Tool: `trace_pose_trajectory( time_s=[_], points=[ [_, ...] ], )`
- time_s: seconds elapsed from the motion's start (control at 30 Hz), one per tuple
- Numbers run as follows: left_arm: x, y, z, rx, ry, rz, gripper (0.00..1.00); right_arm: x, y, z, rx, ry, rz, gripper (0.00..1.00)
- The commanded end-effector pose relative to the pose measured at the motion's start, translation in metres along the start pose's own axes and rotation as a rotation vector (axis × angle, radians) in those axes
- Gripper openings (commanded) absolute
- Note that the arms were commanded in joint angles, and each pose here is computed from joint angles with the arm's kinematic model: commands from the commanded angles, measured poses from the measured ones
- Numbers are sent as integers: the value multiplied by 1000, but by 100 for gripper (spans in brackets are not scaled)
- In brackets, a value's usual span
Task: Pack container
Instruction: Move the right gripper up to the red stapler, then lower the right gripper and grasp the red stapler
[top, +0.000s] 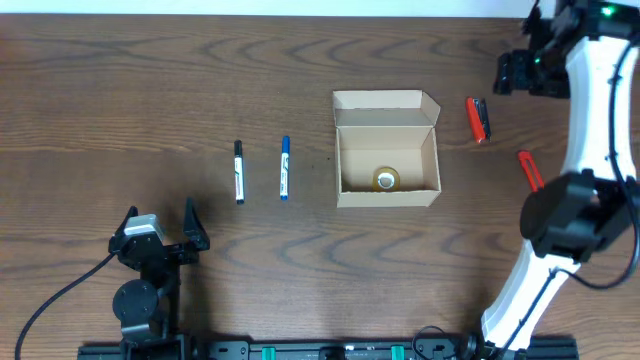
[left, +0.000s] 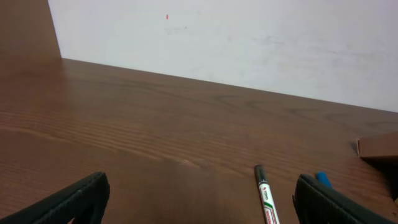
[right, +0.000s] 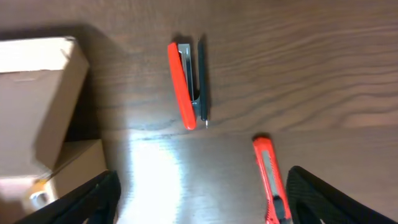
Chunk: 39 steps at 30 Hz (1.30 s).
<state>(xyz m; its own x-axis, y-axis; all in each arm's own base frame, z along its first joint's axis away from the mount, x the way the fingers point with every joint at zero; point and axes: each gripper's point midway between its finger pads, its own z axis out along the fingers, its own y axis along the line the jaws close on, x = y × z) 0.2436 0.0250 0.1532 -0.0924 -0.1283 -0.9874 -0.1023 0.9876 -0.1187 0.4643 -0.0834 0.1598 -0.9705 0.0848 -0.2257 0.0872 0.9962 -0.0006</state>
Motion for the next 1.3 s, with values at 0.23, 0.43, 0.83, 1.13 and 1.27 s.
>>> trace_pose_trajectory(
  time_s=[0.23,0.43,0.83,1.13,1.27],
  points=[
    [16,1,1,2,47,1,95,0,6,58,-45,80,-98,82],
    [16,1,1,2,47,1,95,7,11,96,-90,142,-156,82],
    [16,1,1,2,47,1,95,11,6,131,-69,182,-167,82],
    [16,1,1,2,47,1,95,13,6,134,-71,191,-166,82],
    [16,1,1,2,47,1,95,15,7,135,-73,198,-165,82]
  ],
)
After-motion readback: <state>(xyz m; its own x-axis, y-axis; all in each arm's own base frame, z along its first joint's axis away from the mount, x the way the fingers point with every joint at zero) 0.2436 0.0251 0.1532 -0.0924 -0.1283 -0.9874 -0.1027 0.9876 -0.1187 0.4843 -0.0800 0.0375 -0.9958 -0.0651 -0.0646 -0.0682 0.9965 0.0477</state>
